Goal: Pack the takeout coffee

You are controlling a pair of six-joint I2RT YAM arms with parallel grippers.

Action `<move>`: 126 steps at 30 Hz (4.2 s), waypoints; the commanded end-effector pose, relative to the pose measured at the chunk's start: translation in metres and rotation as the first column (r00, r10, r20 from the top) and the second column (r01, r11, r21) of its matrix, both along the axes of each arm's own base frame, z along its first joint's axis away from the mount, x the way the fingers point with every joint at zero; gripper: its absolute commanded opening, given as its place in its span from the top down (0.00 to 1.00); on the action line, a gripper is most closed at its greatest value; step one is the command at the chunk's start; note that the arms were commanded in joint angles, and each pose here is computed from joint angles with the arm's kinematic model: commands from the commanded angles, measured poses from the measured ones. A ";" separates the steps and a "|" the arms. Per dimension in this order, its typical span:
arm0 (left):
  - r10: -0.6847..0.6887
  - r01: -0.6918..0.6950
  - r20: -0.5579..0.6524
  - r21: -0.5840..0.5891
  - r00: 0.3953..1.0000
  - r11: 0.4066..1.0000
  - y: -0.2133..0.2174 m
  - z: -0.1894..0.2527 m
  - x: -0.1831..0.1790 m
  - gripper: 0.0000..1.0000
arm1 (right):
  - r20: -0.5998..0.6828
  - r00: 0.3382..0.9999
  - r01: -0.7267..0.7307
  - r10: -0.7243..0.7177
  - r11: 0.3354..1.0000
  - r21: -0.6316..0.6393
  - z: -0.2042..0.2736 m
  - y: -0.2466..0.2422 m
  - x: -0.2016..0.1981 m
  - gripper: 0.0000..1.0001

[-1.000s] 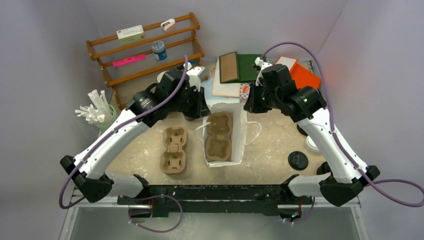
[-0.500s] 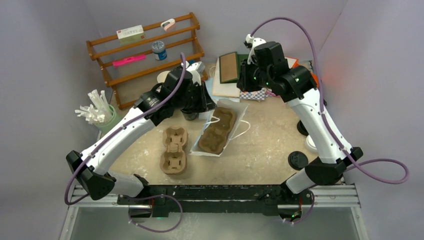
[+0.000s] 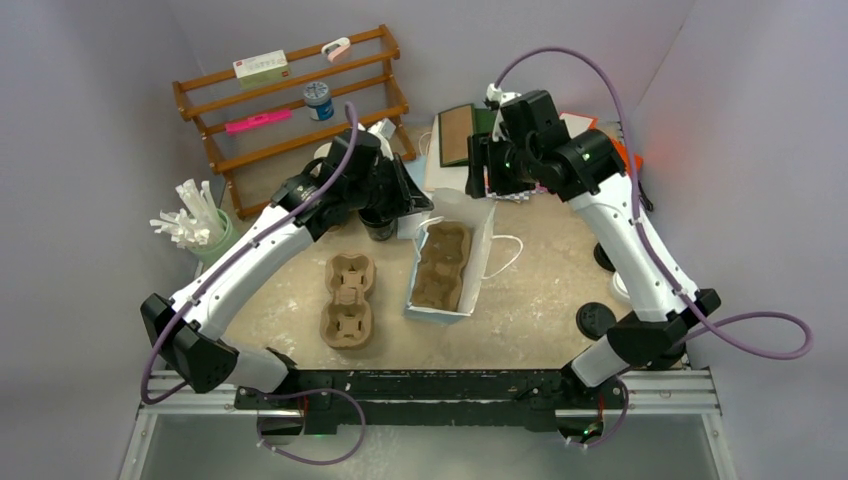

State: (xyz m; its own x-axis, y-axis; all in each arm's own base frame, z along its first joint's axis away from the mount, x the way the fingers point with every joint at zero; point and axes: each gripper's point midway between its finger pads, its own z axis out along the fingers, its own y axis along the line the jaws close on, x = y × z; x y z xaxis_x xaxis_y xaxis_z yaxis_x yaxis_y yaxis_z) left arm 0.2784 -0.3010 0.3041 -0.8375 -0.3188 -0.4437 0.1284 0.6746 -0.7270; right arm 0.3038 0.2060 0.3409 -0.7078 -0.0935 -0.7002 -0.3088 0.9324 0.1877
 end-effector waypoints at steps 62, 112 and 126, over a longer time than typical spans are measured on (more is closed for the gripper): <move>-0.015 0.015 -0.086 -0.007 0.996 1.000 0.016 -0.021 -0.026 0.53 | -0.094 0.994 0.057 -0.058 0.998 -0.015 -0.019 -0.048 0.022 0.51; -0.694 0.561 0.573 0.429 0.437 0.708 -0.048 -0.033 0.022 0.88 | 0.009 1.000 0.001 0.000 0.999 -0.049 -0.122 0.031 -0.122 1.00; -0.571 0.528 0.738 0.344 0.360 0.777 -0.039 0.037 -0.005 1.00 | 0.050 0.996 -0.062 0.069 0.991 -0.119 -0.140 0.024 -0.111 1.00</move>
